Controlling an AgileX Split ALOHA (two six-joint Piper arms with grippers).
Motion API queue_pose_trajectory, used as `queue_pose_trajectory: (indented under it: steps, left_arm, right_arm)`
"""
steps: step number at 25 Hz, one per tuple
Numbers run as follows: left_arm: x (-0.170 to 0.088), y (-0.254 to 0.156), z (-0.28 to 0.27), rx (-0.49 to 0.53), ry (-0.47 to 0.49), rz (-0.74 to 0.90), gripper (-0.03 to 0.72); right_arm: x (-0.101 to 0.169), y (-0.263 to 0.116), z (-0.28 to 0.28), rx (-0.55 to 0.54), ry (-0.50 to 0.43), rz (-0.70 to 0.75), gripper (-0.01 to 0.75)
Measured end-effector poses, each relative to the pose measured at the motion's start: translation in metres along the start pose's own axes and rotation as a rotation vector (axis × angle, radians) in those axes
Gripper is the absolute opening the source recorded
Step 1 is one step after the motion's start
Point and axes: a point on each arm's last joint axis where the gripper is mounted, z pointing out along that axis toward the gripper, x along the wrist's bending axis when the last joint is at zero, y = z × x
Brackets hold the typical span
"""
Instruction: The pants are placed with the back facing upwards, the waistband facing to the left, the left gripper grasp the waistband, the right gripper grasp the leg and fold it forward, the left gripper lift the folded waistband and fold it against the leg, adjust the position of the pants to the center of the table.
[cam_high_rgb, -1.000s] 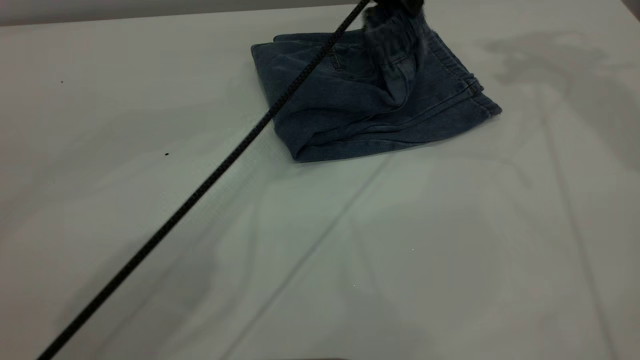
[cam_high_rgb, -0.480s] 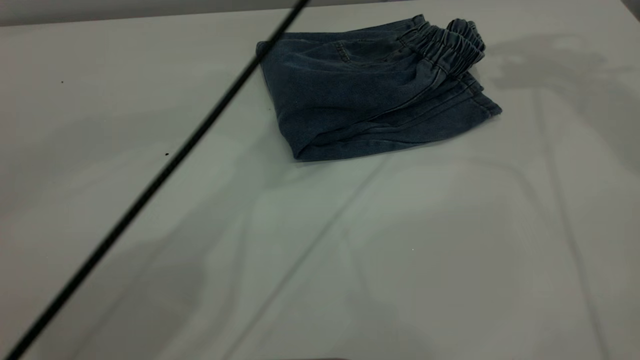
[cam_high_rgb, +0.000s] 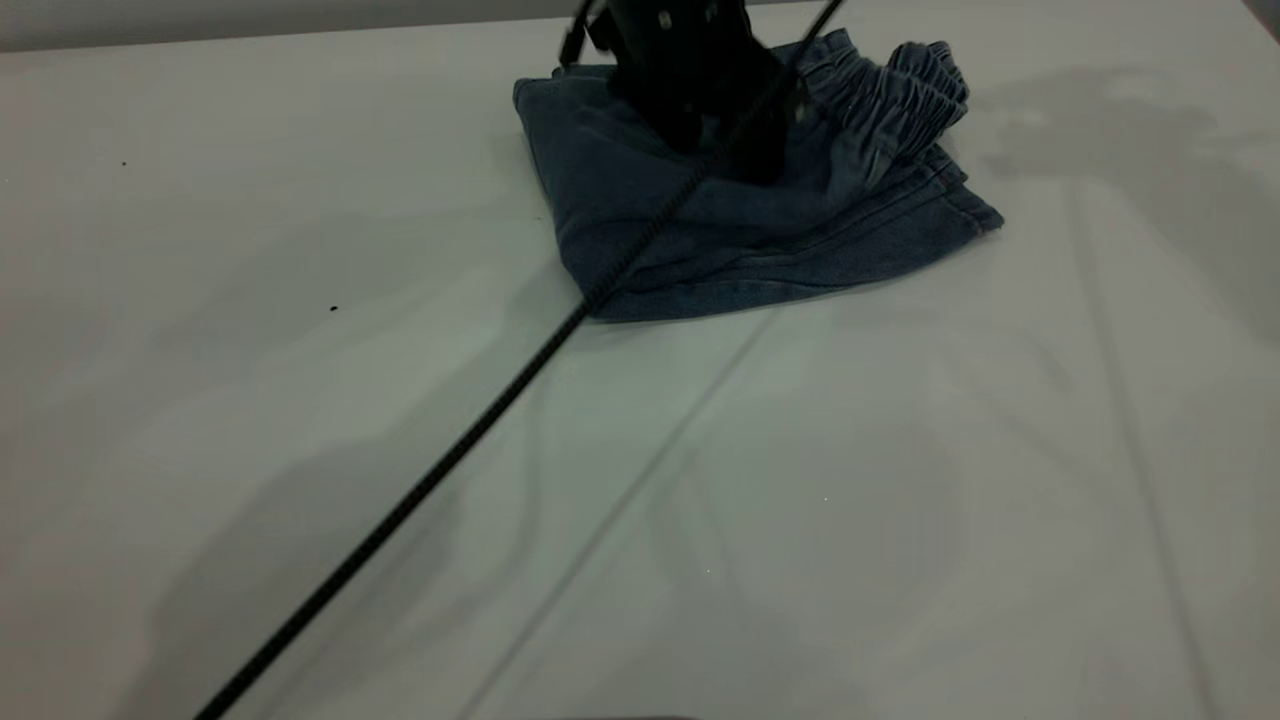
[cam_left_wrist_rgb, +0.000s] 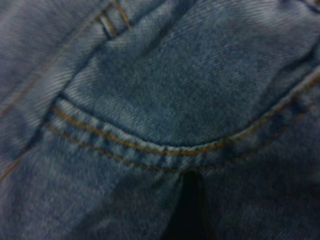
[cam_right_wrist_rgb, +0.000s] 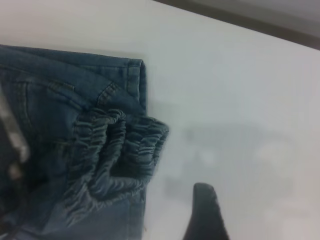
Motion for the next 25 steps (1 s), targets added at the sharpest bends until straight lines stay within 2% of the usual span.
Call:
queue_pose_trajectory:
  steps: [4,8,17,23,25]
  left_arm:
    - [0.001,-0.005,0.007,0.026,0.007,0.051,0.570]
    - [0.002,-0.009,0.005,0.085,0.011,0.197,0.570]
    - [0.000,-0.027,-0.004,0.306,-0.098,0.600,0.570]
    - [0.000,-0.030,-0.014,0.389,-0.124,0.604,0.570]
    - [0.001,-0.026,-0.020,0.394,-0.101,0.574,0.570]
  right_arm:
    - [0.000,0.000,0.000,0.002,0.000,0.000,0.424]
    - [0.000,0.000,0.000,0.002,0.001,0.000,0.424]
    - [0.000,0.000,0.000,0.002,0.002,0.001,0.424]
    - [0.000,0.000,-0.003,-0.003,-0.003,-0.002,0.424]
    - [0.001,0.001,-0.010,-0.017,-0.005,-0.003,0.424]
